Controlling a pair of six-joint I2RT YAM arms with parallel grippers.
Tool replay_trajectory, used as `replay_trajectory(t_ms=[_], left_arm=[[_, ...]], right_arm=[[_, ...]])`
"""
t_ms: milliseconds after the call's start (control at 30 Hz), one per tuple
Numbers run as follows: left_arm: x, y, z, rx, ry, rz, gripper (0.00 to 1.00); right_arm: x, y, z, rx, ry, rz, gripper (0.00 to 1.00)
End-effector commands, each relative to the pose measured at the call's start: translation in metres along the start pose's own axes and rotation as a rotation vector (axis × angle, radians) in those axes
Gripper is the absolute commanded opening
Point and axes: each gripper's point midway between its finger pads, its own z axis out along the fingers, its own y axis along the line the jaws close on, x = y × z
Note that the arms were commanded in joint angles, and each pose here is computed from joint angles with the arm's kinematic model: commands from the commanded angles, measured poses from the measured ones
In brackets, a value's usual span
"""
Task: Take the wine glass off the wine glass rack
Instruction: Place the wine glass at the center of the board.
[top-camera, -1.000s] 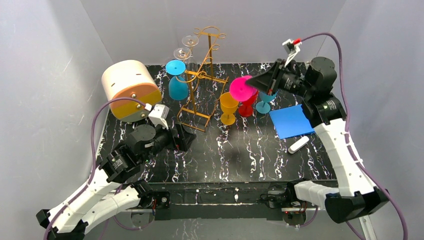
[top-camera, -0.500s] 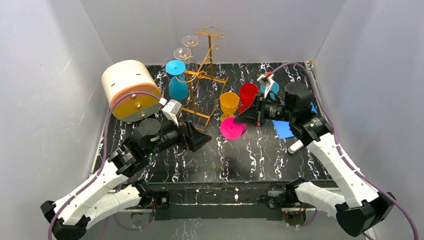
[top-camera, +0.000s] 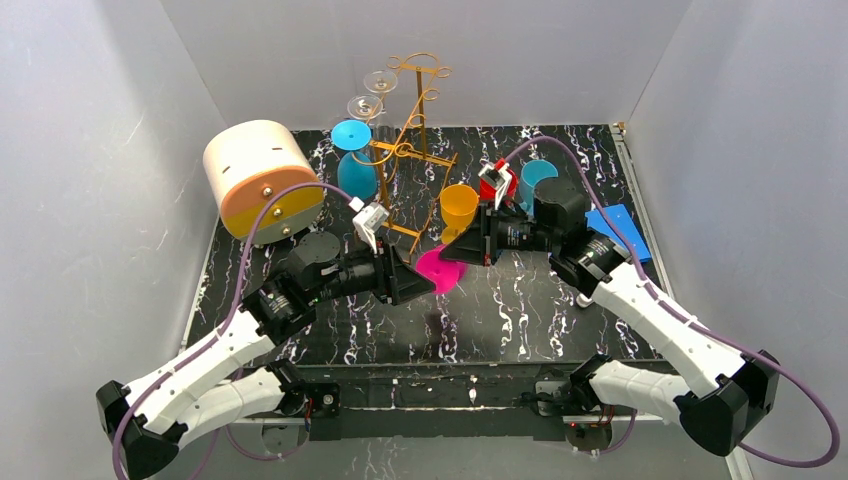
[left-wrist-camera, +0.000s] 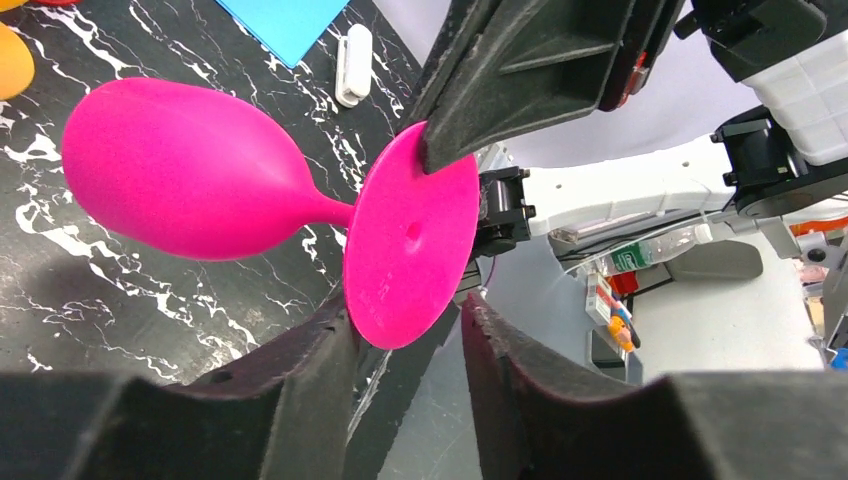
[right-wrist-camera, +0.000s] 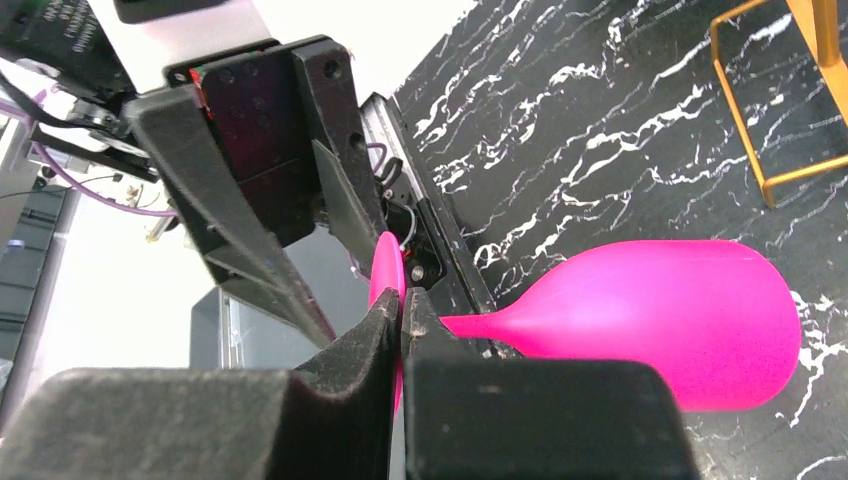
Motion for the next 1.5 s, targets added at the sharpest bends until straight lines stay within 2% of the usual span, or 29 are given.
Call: replay_trajectory(t_ms=[0,67,200,300,333,400,533,700,800,833,933,1000,1033,1100,1200,1267,1467], left_arm=[[-0.001,-0.007,-0.002,0.038,0.0,0.014,0.36],[-0.001,-0.01,0.0,0.055,0.005,0.013,0.27],[-0.001,-0.01,0.001,0.057,0.007,0.017,0.16],[-0.007,-0.014,0.0,0.076,-0.019,0.036,0.02],[-0.008,-0.015,-0.001,0.08,-0.022,0.044,0.0],[-0.007,-0.017,-0.003,0.093,-0.023,0.057,0.0],[-0.006,-0.019,-0.006,0.102,-0.024,0.076,0.0],[-0.006,-0.024,-0.007,0.124,-0.02,0.087,0.0],[-0.006,-0.026,-0.007,0.138,-0.013,0.091,0.0],[-0.005,-0.026,-0.007,0.141,-0.008,0.091,0.0],[-0.003,-0.025,-0.007,0.137,0.004,0.093,0.0],[-0.002,-0.021,-0.006,0.119,0.009,0.089,0.0],[-0.003,-0.02,-0.006,0.11,0.003,0.089,0.05],[-0.002,-0.02,-0.006,0.108,0.005,0.081,0.3],[-0.002,-0.027,-0.005,0.151,-0.001,0.053,0.46],[-0.003,-0.029,-0.004,0.166,-0.008,0.036,0.48],[-0.006,-0.034,0.003,0.192,0.0,-0.007,0.47]], right_arm=[[-0.011,0.015,-0.003,-0.068,-0.062,-0.069,0.01],[-0.007,0.015,-0.003,-0.078,-0.059,-0.055,0.01],[-0.008,0.023,-0.002,-0.132,-0.073,-0.061,0.01],[-0.006,0.022,-0.001,-0.133,-0.068,-0.059,0.01],[-0.005,0.021,-0.001,-0.134,-0.063,-0.057,0.02],[-0.003,0.021,-0.001,-0.136,-0.054,-0.057,0.12],[0.004,0.022,-0.002,-0.152,-0.026,-0.066,0.23],[0.01,0.022,-0.003,-0.163,0.004,-0.081,0.27],[0.013,0.024,-0.003,-0.18,0.021,-0.079,0.26],[0.012,0.025,-0.003,-0.187,0.025,-0.077,0.23],[0.008,0.027,-0.002,-0.19,0.021,-0.069,0.03],[0.005,0.029,-0.002,-0.194,0.008,-0.066,0.01],[0.004,0.031,-0.002,-0.2,0.003,-0.066,0.01],[0.002,0.033,-0.002,-0.21,-0.003,-0.066,0.01],[-0.002,0.032,-0.002,-0.199,-0.025,-0.056,0.01],[-0.005,0.034,-0.002,-0.202,-0.042,-0.053,0.01],[-0.009,0.041,-0.003,-0.222,-0.081,-0.082,0.01]])
